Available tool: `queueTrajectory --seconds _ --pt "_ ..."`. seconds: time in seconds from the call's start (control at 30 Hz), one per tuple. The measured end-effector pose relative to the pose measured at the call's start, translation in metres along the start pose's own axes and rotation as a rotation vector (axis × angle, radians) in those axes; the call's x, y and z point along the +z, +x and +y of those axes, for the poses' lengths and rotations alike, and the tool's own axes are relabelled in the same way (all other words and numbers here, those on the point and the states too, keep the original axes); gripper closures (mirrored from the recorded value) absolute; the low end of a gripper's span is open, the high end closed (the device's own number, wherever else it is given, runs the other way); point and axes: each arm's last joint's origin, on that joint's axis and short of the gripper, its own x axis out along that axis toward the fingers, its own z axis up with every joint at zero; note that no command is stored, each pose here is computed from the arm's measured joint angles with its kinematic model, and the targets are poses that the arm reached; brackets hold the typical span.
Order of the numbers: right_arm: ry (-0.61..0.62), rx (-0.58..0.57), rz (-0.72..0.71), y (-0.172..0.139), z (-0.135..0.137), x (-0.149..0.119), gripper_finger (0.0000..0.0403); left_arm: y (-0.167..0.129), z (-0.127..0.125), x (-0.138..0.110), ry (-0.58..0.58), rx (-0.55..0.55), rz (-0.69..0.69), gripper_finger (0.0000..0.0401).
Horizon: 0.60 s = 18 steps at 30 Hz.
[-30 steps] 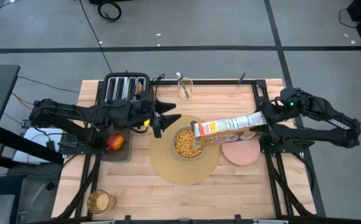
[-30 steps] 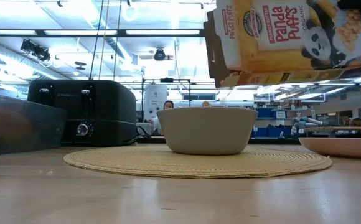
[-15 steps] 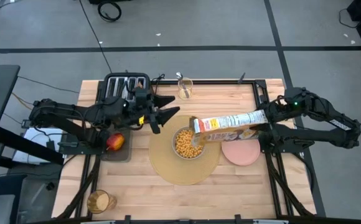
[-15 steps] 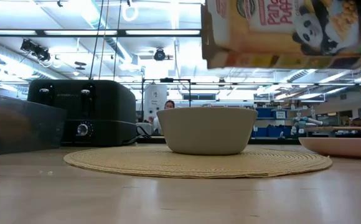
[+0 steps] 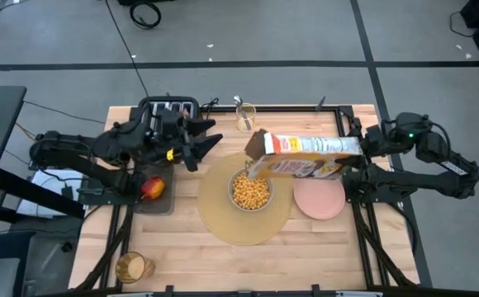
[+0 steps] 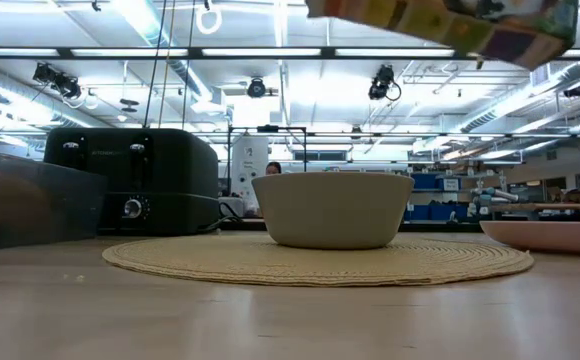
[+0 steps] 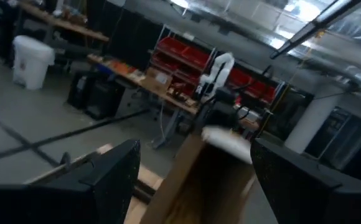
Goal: Arrange a breakfast setting
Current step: Pour the cereal into the gray bowl
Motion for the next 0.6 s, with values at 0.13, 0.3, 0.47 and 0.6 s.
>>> queueTrajectory --seconds 0.13,0.3,0.47,0.6 --pt "0.013 0.006 -0.051 -0.002 0.001 0.004 0.0167 -0.007 0.007 0.001 -0.007 0.061 0.041 0.0090" --pt "0.022 0.023 -0.139 -0.007 0.004 0.012 0.0167 -0.008 0.010 0.004 -0.002 0.082 0.032 0.0090" --pt "0.013 0.032 -0.278 -0.014 0.006 0.024 0.0167 -0.007 0.011 0.003 0.030 0.088 0.034 0.0091" --pt "-0.002 0.042 -0.389 -0.019 0.008 0.034 0.0167 -0.005 0.009 0.004 0.034 0.080 0.007 0.0100"
